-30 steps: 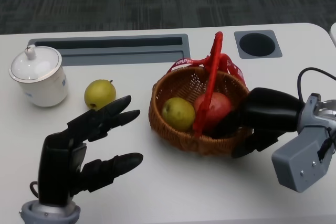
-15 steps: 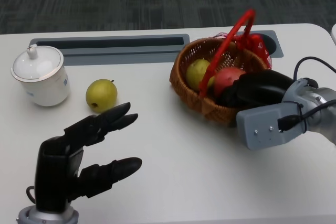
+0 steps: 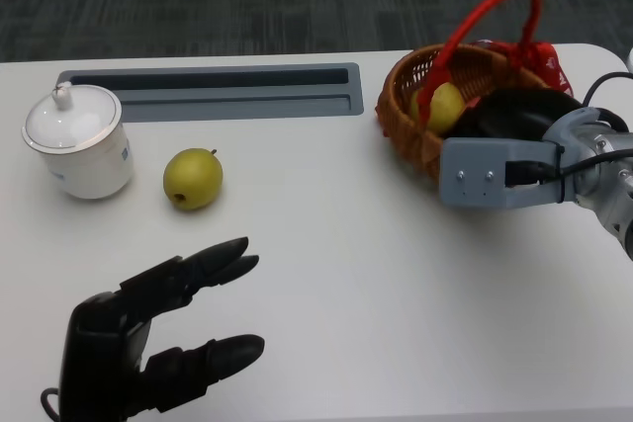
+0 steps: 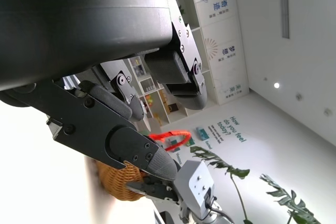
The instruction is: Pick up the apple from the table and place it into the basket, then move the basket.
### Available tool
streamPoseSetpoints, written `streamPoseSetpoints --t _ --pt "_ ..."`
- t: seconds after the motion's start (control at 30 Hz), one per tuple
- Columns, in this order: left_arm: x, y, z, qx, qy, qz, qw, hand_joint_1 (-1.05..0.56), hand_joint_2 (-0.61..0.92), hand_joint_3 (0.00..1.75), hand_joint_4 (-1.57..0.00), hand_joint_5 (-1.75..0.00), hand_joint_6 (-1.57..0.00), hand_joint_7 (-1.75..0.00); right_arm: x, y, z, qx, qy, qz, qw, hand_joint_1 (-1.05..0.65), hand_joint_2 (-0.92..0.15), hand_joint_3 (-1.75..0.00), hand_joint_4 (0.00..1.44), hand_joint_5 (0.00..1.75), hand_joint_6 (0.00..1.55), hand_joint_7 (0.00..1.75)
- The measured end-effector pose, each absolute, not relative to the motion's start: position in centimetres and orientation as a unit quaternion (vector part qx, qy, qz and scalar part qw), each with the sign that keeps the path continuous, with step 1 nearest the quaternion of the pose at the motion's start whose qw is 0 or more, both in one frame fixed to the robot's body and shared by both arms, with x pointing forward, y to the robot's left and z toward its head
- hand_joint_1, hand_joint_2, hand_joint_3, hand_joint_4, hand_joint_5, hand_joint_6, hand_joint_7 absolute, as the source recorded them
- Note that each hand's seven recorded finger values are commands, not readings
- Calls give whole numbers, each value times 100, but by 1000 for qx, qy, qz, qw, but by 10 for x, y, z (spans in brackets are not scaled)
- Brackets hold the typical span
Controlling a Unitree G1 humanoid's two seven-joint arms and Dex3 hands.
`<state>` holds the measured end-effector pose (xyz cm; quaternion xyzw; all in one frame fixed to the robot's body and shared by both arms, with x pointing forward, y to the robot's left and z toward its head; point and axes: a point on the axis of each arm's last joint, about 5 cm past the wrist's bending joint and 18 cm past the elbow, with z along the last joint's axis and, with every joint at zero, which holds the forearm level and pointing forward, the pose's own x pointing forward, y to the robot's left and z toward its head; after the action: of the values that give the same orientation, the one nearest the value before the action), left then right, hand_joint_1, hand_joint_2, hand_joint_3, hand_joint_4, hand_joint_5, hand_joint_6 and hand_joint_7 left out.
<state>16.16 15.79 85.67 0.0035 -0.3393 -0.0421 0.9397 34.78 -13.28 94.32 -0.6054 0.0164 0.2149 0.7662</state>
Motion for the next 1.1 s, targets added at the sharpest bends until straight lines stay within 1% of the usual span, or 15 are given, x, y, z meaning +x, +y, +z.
streamPoseSetpoints --t 0.2,0.37,0.43,0.57,0.67,0.73,0.8,0.87,1.1 --pt "154 161 853 10 -330 -40 943 -46 77 0 -107 -3 -92 -2 348 -137 943 -603 36 191 774 -29 -87 0 114 1 103 0" --pt "147 164 850 15 -322 -35 946 -50 77 0 -109 -3 -95 -2 348 -138 942 -596 42 174 783 -30 -89 -1 105 0 96 0" --pt "144 165 850 16 -322 -33 946 -49 77 0 -109 -3 -95 -2 349 -138 942 -590 44 169 788 -38 -86 0 96 0 87 0" --pt "141 165 850 16 -322 -34 946 -48 78 0 -109 -2 -95 -2 349 -138 942 -587 50 171 790 -64 -77 0 67 0 61 0" --pt "142 164 851 15 -322 -36 946 -48 78 0 -109 -2 -96 -2 348 -138 942 -592 49 183 783 -84 -77 0 48 0 43 0" --pt "142 163 851 14 -322 -38 946 -48 78 0 -110 -2 -98 -2 348 -137 941 -596 47 194 778 -93 -78 -1 41 0 36 0" --pt "144 162 851 13 -322 -41 946 -47 77 0 -110 -2 -99 -2 348 -137 941 -597 46 202 775 -98 -79 -1 40 0 32 0" --pt "146 162 852 11 -324 -43 945 -46 77 0 -111 -2 -100 -3 348 -136 941 -595 44 209 775 -100 -79 0 40 0 31 0" --pt "158 158 855 7 -332 -53 942 -46 76 0 -113 -3 -102 -3 348 -135 943 -584 40 235 776 -98 -80 0 39 0 32 0"
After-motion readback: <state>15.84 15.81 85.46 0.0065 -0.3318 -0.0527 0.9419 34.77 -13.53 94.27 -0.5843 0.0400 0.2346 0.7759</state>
